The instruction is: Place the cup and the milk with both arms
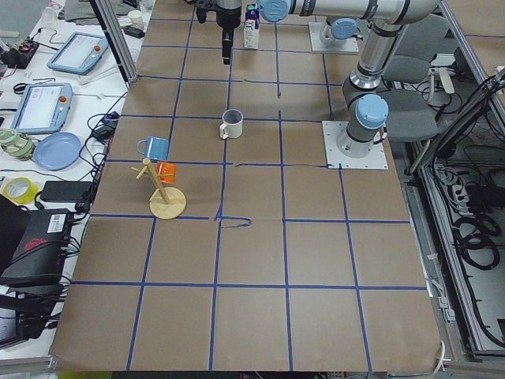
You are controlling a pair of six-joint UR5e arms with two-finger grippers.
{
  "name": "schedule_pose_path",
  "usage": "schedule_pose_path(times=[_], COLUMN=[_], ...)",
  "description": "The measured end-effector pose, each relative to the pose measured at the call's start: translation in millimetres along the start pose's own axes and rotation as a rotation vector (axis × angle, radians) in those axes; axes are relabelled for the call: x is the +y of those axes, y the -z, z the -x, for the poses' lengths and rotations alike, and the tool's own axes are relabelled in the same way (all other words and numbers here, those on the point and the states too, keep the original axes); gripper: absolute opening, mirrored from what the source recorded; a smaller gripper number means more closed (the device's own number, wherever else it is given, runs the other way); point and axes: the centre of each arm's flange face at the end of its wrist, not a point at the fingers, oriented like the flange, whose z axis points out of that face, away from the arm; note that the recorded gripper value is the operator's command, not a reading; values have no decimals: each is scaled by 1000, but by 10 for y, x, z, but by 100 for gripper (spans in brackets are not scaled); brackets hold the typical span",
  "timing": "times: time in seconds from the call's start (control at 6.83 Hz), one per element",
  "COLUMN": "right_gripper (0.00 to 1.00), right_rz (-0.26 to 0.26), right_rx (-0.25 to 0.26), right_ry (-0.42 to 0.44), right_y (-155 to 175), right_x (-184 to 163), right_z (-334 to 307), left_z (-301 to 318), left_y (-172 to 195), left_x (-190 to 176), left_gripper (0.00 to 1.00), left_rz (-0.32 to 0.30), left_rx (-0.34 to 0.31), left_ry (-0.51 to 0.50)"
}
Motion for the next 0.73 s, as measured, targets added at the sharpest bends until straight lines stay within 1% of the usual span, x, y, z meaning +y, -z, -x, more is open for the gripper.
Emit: schedule_pose_path(times=[0.15,0.29,0.44,0.73], right_gripper=[100,100,100,100], right_rz=[-7,-7,-6,-6], right_rx=[4,1,-1,-3], right_ry=[1,2,2,7], right_y=[38,40,33,27], right_x=[2,6,8,13], right_z=[7,16,20,42], left_z=[0,1,4,20], left_y=[0,1,-5,-157], left_x=[-2,-5,-21,-83], left_gripper=[92,97,97,99], left_rz=[0,-1,-1,21], left_rx=[0,0,0,-1], left_ry=[0,0,2,8])
